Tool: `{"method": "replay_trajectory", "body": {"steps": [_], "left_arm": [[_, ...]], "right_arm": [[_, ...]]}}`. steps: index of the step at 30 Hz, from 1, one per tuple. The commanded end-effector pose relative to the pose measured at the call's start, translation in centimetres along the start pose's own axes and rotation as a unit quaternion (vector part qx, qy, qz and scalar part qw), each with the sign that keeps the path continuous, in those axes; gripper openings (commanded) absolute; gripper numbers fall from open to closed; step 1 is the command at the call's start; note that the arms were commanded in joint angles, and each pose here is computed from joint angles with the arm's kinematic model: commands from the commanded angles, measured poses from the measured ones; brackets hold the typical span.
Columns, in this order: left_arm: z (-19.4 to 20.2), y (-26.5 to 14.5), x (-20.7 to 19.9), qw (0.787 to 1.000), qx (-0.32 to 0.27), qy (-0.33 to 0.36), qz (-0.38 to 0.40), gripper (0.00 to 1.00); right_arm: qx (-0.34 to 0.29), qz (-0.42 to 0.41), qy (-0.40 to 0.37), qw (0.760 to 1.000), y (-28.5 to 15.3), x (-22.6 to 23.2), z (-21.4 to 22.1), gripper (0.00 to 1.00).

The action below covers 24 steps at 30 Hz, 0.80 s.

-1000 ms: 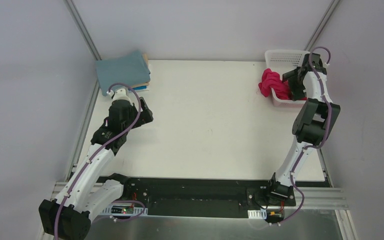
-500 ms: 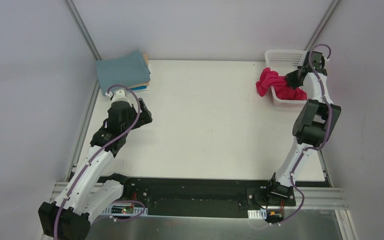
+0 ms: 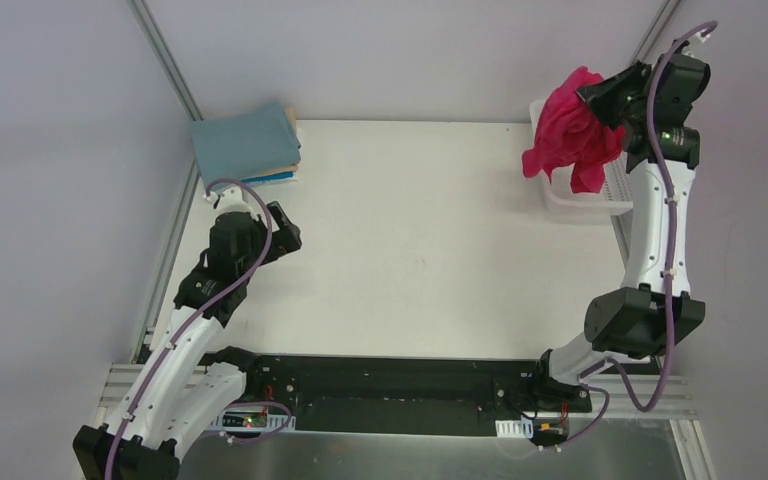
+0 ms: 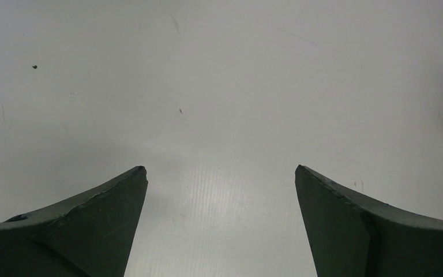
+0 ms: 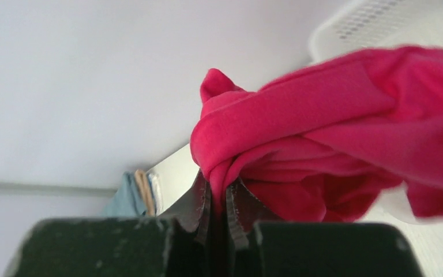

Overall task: Fold and stack the t-shirts
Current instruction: Grab crumpled tshirt from bin with the right arm, then move the tshirt to the center of the board

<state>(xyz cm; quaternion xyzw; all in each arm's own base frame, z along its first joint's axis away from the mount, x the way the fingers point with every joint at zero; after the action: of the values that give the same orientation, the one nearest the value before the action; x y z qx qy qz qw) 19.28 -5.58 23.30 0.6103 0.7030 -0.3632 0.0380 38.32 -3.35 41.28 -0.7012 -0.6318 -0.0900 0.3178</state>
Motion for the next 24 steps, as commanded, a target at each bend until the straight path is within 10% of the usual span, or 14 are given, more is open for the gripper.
{"method": "replay_trajectory", "body": {"steps": [1,18,24], "left_arm": [[0.2,-0.5,0.2,1.000,-0.002,-0.017,0.005,1.00],[0.8,-0.9,1.9,0.999,-0.014,-0.022,-0.045,1.00],[1.1,-0.8,2.1,0.998,-0.012,-0.027,-0.054,1.00]], "right_arm": [[-0.014,-0.151,-0.080,0.985,-5.6,5.7,-1.1,0.00],[0.143,-0.478,-0.201,0.843,-14.9,18.8,9.3,0.00],[0.242,-0.439,-0.166,0.849,-11.0,17.3,15.0,0.00]]}}
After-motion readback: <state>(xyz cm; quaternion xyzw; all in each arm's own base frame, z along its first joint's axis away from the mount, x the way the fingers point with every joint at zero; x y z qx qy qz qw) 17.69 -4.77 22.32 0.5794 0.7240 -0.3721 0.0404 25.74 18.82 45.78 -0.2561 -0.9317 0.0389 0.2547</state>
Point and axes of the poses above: each gripper's point midway between its finger pads, its own y axis out along the fingers, its own x axis along the line the jaws close on, z = x × y, the point moved 9 cm from there along -y, back along the fingers, and after that the axes turned 11 degrees about -y, right-handed, at the moved point
